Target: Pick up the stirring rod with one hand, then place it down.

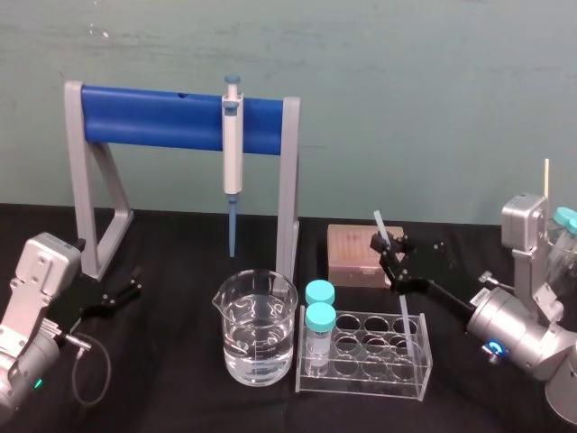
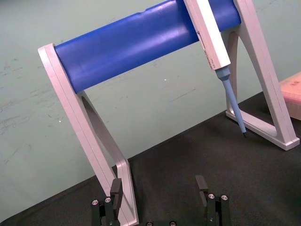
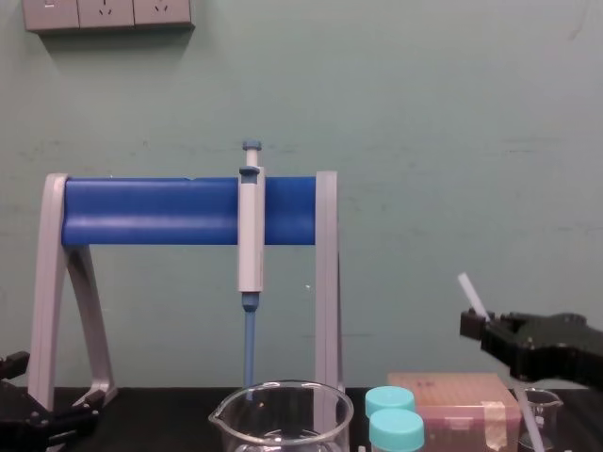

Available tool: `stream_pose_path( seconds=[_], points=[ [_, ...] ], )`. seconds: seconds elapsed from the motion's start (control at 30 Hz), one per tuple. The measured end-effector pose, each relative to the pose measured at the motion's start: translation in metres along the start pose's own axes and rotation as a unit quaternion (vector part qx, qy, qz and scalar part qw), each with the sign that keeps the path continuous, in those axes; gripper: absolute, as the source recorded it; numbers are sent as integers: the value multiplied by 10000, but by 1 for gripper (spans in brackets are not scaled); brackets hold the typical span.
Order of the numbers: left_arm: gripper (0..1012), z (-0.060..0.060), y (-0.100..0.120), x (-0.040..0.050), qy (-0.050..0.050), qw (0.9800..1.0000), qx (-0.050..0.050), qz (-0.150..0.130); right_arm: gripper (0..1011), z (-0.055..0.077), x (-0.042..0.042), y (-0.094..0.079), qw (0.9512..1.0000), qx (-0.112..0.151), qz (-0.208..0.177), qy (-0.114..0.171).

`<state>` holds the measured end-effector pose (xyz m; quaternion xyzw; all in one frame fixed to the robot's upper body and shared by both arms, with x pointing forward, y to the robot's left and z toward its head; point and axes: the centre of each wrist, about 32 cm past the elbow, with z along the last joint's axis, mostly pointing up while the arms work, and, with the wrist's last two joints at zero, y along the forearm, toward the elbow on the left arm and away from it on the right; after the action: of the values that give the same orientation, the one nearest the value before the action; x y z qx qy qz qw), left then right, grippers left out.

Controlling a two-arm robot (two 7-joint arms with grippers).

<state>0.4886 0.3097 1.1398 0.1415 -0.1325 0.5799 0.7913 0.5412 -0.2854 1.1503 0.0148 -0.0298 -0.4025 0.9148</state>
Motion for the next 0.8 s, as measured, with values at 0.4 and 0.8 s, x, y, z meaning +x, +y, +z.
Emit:
stream_pose_path(
  seconds=[0.4, 0.8],
  points=[
    [1000, 0, 0, 0, 0, 10000, 0, 0, 72, 214, -48, 18, 9989, 470, -28, -14],
    [1000, 0, 0, 0, 0, 10000, 0, 0, 72, 371, -91, 26, 9926, 1154, -149, -344]
  ],
)
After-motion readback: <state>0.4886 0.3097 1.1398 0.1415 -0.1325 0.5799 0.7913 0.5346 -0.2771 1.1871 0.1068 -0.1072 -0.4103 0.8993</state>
